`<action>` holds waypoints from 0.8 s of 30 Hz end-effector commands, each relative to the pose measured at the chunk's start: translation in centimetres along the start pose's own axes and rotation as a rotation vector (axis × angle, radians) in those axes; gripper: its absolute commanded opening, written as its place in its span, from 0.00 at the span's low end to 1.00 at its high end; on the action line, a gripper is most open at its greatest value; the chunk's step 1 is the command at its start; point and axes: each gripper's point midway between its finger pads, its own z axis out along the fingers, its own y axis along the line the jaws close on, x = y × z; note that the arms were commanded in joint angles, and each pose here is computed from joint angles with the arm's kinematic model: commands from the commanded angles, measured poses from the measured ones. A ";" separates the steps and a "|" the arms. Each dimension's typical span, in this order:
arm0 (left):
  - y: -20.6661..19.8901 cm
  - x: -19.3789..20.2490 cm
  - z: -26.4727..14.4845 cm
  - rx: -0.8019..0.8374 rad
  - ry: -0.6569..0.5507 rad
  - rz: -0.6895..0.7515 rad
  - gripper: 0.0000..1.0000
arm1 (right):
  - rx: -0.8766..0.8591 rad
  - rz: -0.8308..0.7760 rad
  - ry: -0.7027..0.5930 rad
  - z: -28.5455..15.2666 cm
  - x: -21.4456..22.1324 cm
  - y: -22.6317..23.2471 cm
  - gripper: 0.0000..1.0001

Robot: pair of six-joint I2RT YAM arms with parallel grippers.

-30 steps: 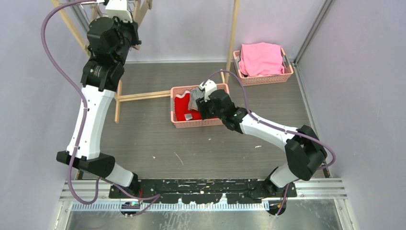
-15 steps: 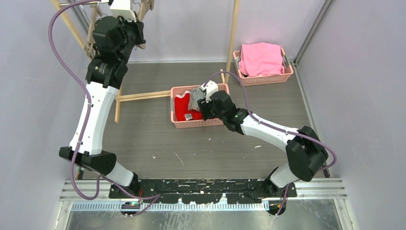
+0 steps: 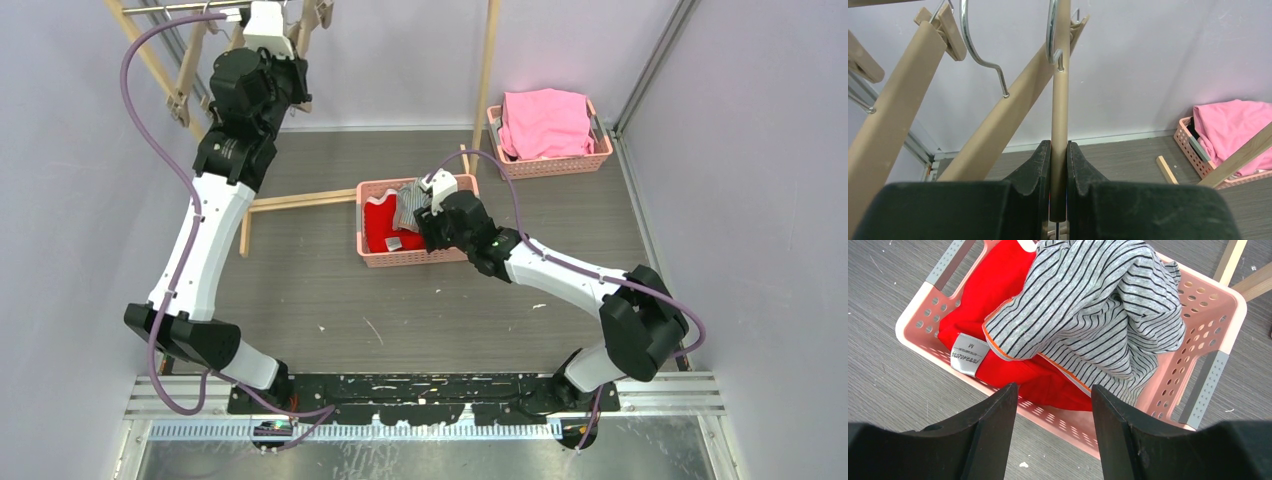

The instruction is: Remove the underwear clipped to the hanger

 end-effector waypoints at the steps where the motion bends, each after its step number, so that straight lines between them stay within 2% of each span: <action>1: 0.8 -2.5 -1.5 -0.013 -0.072 -0.020 0.00 | -0.001 -0.006 -0.096 -1.0 -3.1 0.1 0.61; 11: 1.1 -3.8 0.3 -0.019 -0.059 0.015 0.00 | -0.008 -0.004 -0.101 -1.2 -3.2 0.2 0.61; 19: -0.2 -2.3 0.7 0.059 -0.009 0.043 0.00 | -0.017 0.001 -0.125 -1.7 -3.9 0.3 0.61; 24: -0.7 -2.3 0.1 0.103 -0.038 0.084 0.00 | -0.018 0.007 -0.131 -1.9 -3.8 0.3 0.61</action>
